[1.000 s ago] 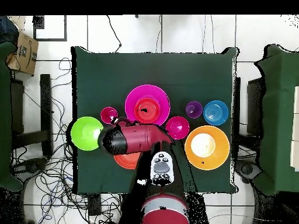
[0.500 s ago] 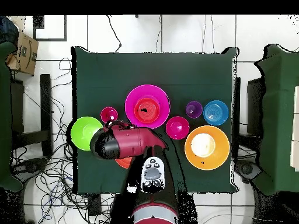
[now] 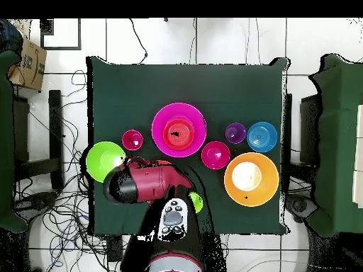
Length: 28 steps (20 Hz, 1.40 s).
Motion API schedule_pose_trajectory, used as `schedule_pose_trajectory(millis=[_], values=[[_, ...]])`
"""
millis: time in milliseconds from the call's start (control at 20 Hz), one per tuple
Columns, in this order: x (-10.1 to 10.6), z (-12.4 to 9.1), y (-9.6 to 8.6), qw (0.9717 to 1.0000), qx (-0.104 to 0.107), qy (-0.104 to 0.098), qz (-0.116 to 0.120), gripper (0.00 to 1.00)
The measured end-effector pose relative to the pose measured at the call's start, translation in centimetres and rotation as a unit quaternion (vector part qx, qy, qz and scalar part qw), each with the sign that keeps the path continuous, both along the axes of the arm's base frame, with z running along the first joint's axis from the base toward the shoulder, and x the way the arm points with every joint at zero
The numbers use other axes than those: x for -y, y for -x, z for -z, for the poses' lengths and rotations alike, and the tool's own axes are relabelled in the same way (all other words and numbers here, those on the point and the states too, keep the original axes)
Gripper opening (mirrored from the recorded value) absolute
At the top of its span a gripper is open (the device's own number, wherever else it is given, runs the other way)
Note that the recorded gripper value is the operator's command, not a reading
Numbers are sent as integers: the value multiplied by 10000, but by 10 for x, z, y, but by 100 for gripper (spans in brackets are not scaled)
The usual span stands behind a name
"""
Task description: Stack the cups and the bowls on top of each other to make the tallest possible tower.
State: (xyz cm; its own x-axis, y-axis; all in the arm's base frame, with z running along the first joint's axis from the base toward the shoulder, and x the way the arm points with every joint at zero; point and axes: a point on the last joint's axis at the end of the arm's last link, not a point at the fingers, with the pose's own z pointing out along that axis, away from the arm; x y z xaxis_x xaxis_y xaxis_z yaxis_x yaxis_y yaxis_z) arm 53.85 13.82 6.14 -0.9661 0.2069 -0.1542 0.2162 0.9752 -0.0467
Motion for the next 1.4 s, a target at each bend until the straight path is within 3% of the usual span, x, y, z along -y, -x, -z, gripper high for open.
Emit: schedule_pose_trajectory(millis=[850, 1400], values=[[2, 8, 15, 9998, -175, -4, 40, 100], [0, 42, 32, 9993, -361, -9, 11, 100]])
